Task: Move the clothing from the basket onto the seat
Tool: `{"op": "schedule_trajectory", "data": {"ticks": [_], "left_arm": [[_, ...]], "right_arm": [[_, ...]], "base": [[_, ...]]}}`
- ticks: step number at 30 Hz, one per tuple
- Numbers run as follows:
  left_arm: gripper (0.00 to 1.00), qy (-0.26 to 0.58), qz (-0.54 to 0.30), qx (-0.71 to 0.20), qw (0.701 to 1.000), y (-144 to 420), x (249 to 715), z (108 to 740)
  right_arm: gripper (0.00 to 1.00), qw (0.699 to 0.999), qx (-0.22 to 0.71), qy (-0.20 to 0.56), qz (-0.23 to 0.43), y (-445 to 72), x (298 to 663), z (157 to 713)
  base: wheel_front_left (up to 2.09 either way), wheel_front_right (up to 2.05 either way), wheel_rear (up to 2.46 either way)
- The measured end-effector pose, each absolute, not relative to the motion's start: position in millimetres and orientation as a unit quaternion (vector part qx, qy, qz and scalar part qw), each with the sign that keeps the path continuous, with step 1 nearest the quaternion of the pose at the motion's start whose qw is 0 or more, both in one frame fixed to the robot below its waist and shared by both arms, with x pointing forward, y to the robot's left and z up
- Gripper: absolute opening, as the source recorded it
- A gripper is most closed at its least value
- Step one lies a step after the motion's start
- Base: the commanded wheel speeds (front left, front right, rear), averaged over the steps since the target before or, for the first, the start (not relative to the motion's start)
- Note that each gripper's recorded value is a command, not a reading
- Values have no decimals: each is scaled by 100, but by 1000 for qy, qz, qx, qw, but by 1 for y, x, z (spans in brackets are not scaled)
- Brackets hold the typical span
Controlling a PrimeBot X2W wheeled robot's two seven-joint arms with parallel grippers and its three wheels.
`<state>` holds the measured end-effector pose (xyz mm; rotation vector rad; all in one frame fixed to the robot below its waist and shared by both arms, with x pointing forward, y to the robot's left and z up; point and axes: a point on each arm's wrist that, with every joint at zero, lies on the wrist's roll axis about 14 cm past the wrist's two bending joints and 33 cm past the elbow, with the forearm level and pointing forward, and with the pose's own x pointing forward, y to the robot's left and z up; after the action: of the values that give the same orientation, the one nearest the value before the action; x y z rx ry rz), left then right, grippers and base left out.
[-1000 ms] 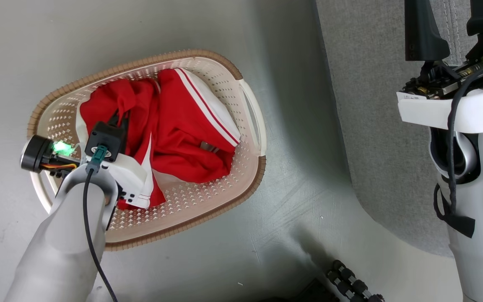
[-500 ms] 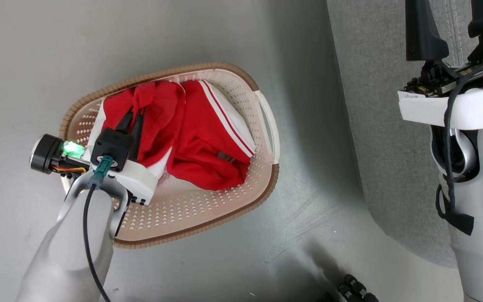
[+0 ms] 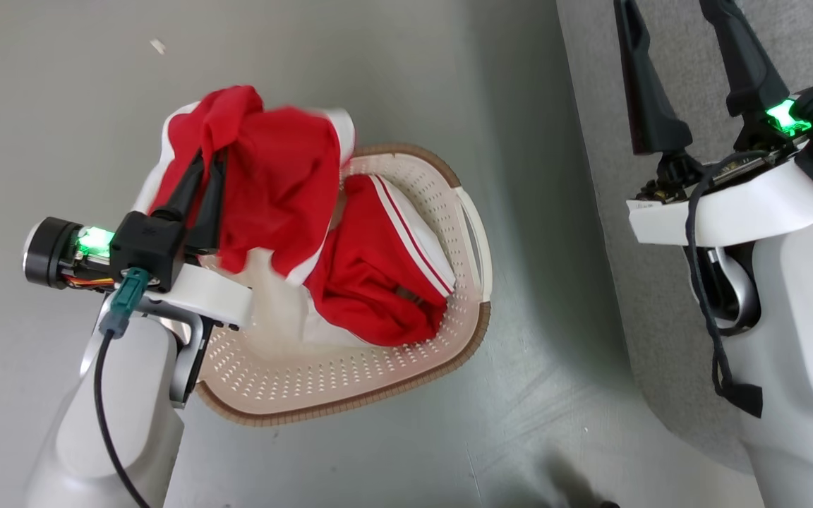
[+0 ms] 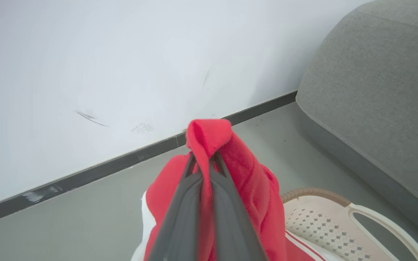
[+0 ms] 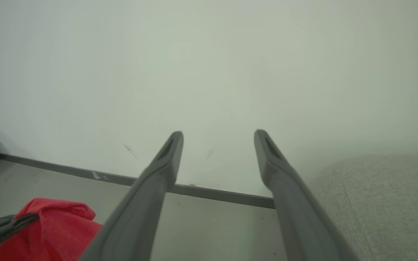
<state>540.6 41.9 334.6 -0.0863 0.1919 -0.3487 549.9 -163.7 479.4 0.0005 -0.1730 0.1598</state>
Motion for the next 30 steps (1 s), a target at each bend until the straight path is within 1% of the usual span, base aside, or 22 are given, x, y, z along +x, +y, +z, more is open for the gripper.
{"op": "schedule_trajectory", "data": {"ticks": [10, 17, 20, 26, 30], "left_arm": [[0, 14, -154, -26, 988, 66, 548, 403], [0, -24, -149, -14, 988, 80, 540, 443], [0, -56, -151, -2, 987, 88, 538, 472], [0, -82, -160, 15, 984, 95, 524, 502], [0, -98, -161, 9, 982, 97, 514, 521]], "right_arm": [[100, 992, -4, -98, 84, -158, 538, 500], [100, 992, -4, -97, 81, -158, 520, 510], [100, 991, -4, -101, 85, -154, 510, 519], [100, 989, -5, -99, 105, -142, 491, 527], [100, 989, -3, -98, 115, -135, 478, 531]], "base": [[0, 0, 0], [0, 0, 0], [0, 0, 0], [0, 0, 0], [0, 0, 0]]}}
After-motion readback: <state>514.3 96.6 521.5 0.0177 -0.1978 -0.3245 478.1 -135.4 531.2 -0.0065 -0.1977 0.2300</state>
